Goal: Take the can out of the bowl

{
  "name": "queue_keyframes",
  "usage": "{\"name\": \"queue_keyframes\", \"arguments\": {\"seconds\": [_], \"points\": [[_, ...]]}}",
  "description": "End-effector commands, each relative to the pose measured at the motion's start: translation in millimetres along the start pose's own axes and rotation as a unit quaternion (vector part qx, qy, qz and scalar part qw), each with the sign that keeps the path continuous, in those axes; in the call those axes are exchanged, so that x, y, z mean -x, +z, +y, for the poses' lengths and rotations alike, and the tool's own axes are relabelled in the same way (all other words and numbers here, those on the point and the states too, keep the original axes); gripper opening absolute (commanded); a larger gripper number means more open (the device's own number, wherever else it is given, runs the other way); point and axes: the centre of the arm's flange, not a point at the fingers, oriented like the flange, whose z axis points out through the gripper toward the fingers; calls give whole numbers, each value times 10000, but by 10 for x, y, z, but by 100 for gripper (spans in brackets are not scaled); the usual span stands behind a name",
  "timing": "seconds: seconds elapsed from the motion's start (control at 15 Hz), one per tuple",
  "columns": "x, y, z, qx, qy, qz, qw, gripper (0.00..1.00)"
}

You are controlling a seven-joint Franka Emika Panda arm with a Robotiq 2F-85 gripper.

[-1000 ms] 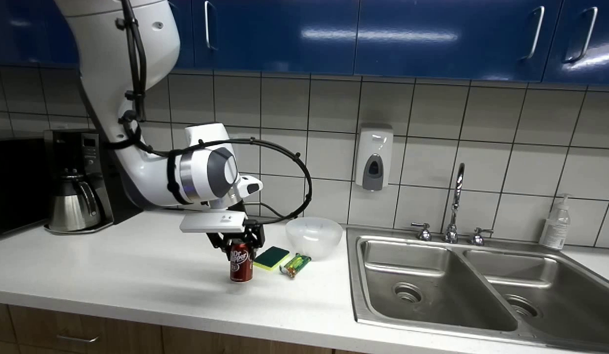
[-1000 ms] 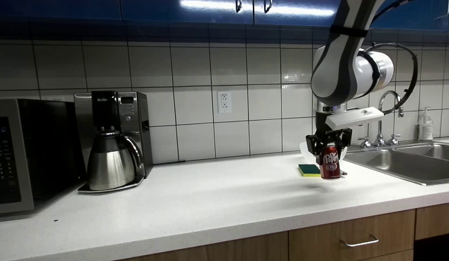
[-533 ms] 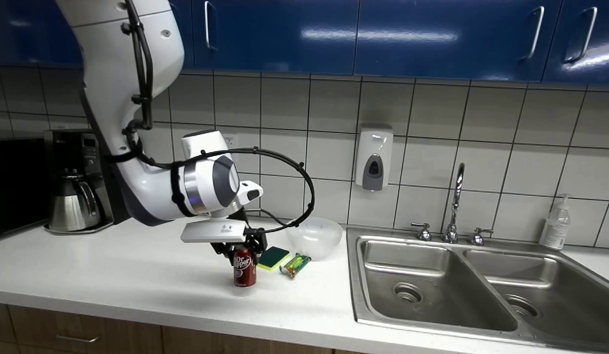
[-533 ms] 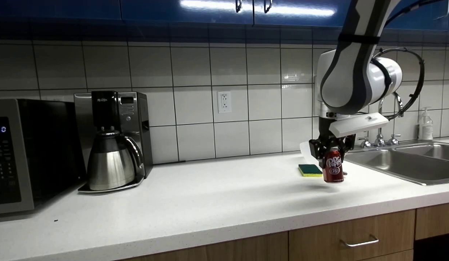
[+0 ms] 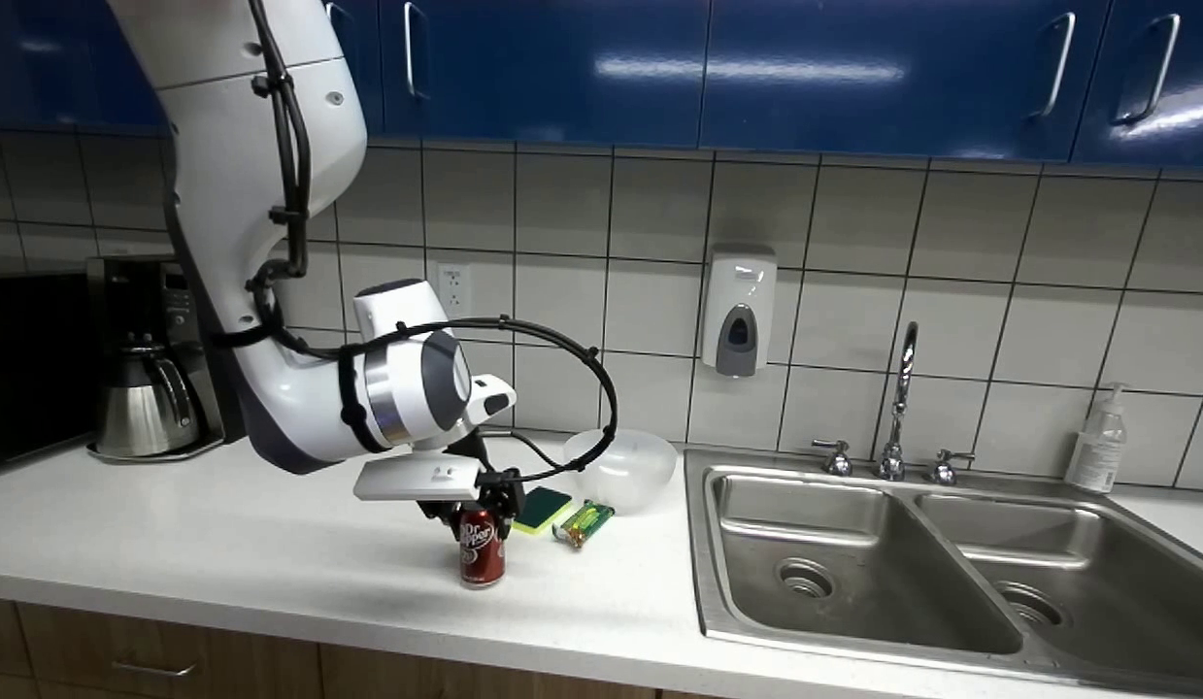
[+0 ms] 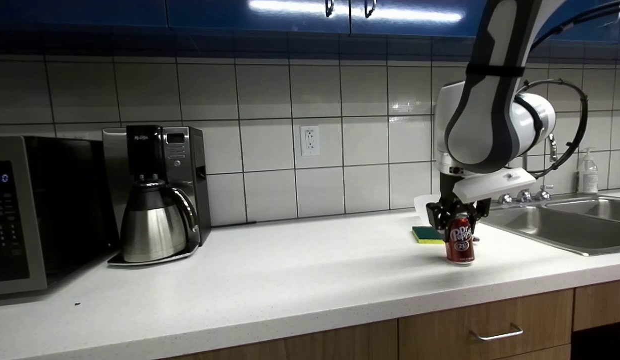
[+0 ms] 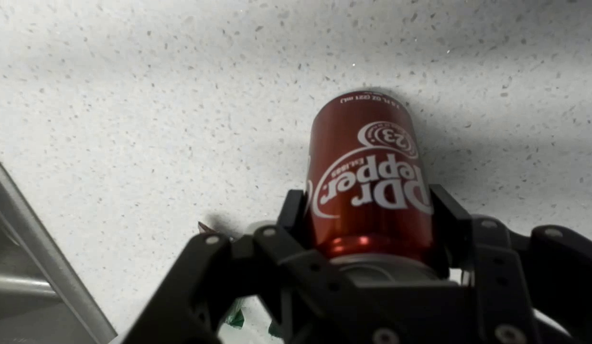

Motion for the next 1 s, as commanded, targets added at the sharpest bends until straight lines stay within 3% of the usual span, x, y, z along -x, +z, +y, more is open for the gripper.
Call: {"name": "queue_keyframes", "arguments": {"seconds": [0.0, 0.2, 0.67, 0.93], "points": [[-7, -4, -30, 85, 13, 136, 9999, 90], [-62, -80, 8, 147, -31, 86, 9998, 100], [-373, -611, 222, 140, -15, -176, 9997, 100], [-476, -978, 346, 214, -2, -617, 9979, 100]]}}
